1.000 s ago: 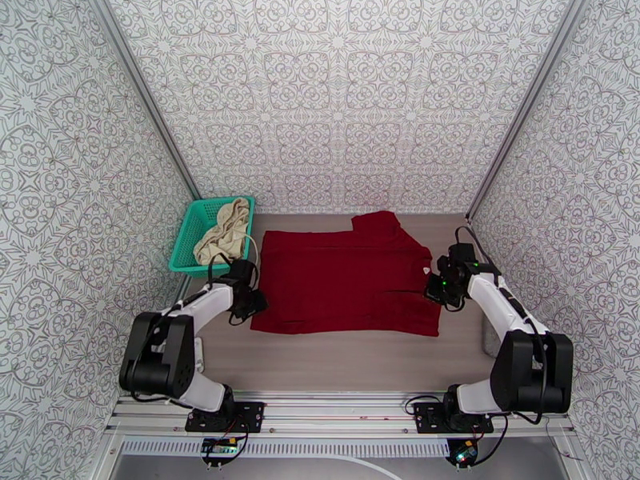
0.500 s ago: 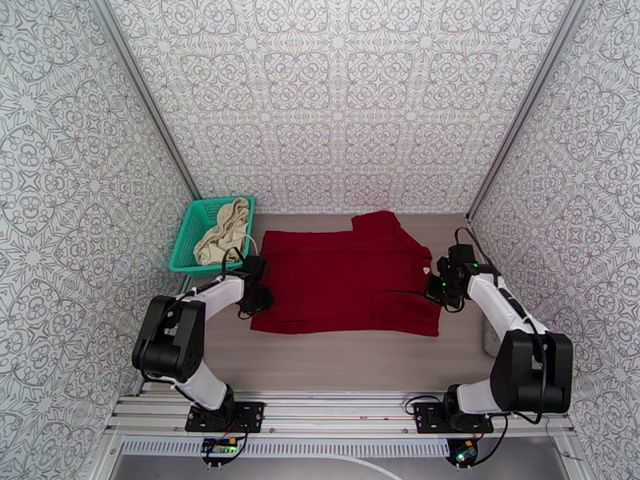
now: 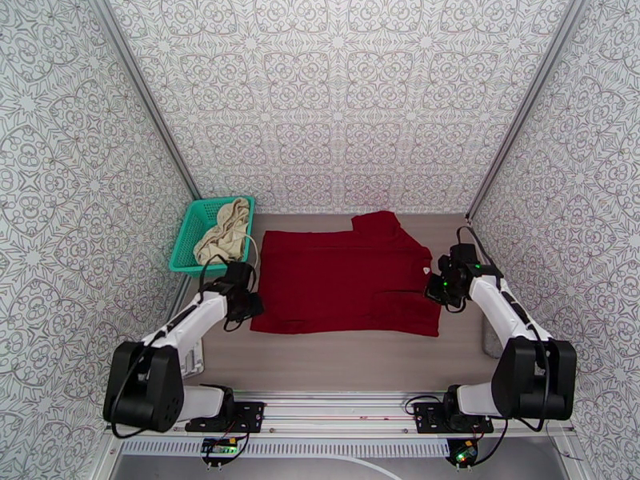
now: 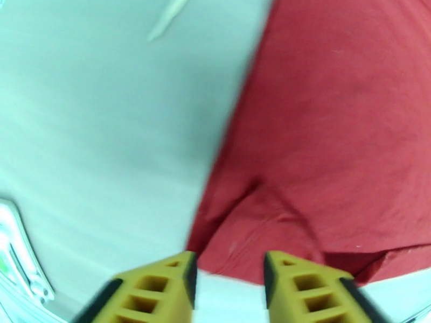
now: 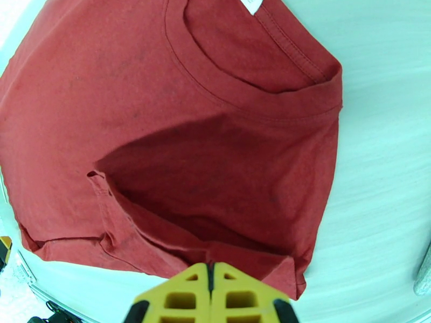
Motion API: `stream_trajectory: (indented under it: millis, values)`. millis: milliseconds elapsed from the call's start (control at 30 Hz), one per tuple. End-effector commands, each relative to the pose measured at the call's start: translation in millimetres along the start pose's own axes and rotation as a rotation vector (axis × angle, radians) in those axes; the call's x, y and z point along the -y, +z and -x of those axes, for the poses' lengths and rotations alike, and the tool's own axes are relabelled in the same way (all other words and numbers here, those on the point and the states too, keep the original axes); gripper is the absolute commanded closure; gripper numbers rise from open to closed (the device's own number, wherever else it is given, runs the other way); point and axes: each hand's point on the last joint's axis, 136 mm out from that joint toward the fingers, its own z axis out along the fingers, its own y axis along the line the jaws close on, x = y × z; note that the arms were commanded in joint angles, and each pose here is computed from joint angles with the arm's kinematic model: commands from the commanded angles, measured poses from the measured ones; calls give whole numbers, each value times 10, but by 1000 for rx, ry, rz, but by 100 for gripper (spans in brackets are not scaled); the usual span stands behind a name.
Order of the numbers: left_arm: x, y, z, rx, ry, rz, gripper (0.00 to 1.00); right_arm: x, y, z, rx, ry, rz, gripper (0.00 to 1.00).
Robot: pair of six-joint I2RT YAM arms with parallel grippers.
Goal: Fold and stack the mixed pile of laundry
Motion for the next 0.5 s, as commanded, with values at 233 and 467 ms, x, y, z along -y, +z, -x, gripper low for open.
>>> stream_trajectory:
  millis: [233, 467]
  values:
    - [121, 213, -229, -68, -86, -126, 51, -23, -27, -103, -17, -5, 14, 100]
    - [161, 11, 34, 5, -53, -100, 52, -23, -56, -110, -7, -8, 14, 100]
